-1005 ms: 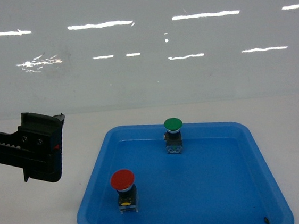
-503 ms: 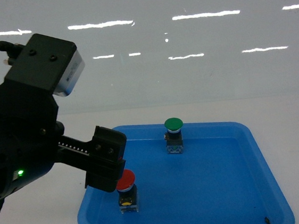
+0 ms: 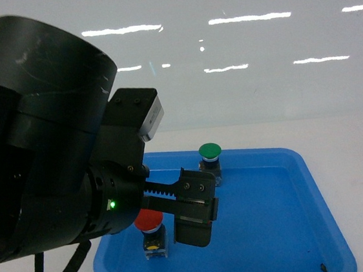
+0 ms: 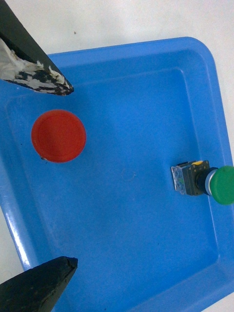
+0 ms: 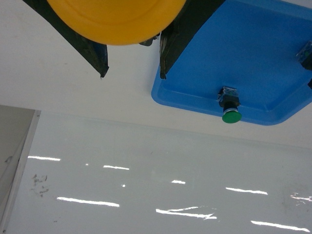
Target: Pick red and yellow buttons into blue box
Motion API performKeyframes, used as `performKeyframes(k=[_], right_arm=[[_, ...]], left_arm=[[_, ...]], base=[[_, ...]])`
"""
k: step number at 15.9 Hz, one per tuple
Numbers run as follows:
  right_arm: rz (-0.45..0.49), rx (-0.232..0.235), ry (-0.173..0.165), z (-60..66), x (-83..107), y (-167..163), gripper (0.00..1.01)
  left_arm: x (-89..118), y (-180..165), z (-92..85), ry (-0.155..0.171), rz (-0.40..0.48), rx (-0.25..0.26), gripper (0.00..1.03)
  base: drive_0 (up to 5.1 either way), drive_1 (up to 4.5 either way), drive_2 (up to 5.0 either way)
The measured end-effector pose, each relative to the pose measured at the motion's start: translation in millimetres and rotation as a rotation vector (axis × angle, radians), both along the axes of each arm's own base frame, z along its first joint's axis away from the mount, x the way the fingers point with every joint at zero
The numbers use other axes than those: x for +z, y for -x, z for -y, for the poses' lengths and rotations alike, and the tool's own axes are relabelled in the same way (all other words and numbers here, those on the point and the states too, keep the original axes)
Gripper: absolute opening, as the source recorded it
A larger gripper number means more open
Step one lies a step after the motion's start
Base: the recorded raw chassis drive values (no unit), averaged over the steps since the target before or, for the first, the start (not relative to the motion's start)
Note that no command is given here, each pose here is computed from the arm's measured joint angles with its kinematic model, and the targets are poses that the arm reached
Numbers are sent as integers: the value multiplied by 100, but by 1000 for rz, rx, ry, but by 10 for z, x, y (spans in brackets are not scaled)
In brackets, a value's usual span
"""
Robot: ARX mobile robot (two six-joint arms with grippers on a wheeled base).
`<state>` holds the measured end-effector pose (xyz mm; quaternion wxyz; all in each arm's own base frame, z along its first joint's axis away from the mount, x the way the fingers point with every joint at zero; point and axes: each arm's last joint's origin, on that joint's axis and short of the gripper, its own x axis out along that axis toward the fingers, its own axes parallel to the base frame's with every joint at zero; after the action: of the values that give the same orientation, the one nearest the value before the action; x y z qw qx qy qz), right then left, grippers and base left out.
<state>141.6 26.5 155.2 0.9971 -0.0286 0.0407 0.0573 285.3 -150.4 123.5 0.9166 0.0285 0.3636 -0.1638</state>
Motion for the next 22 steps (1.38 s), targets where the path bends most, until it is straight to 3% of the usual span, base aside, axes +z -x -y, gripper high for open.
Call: performKeyframes(k=[7, 9, 13, 19, 22], right_arm=[[0, 0, 0, 0, 0, 0, 29], [0, 0, 0, 0, 0, 0, 29], [0, 0, 0, 0, 0, 0, 29], [0, 0, 0, 0, 0, 0, 29], [0, 0, 0, 0, 0, 0, 29]], left_arm=[[-342, -27, -43, 38, -76, 81, 98], [-436, -32, -60, 38, -92, 88, 98], [-523, -85, -104, 69, -88, 85, 98], [-649, -139, -165, 78, -87, 92, 97], [-701, -165, -164, 79, -81, 95, 76]], base=[[0, 0, 0], [0, 0, 0], [0, 0, 0], [0, 0, 0], [0, 0, 0]])
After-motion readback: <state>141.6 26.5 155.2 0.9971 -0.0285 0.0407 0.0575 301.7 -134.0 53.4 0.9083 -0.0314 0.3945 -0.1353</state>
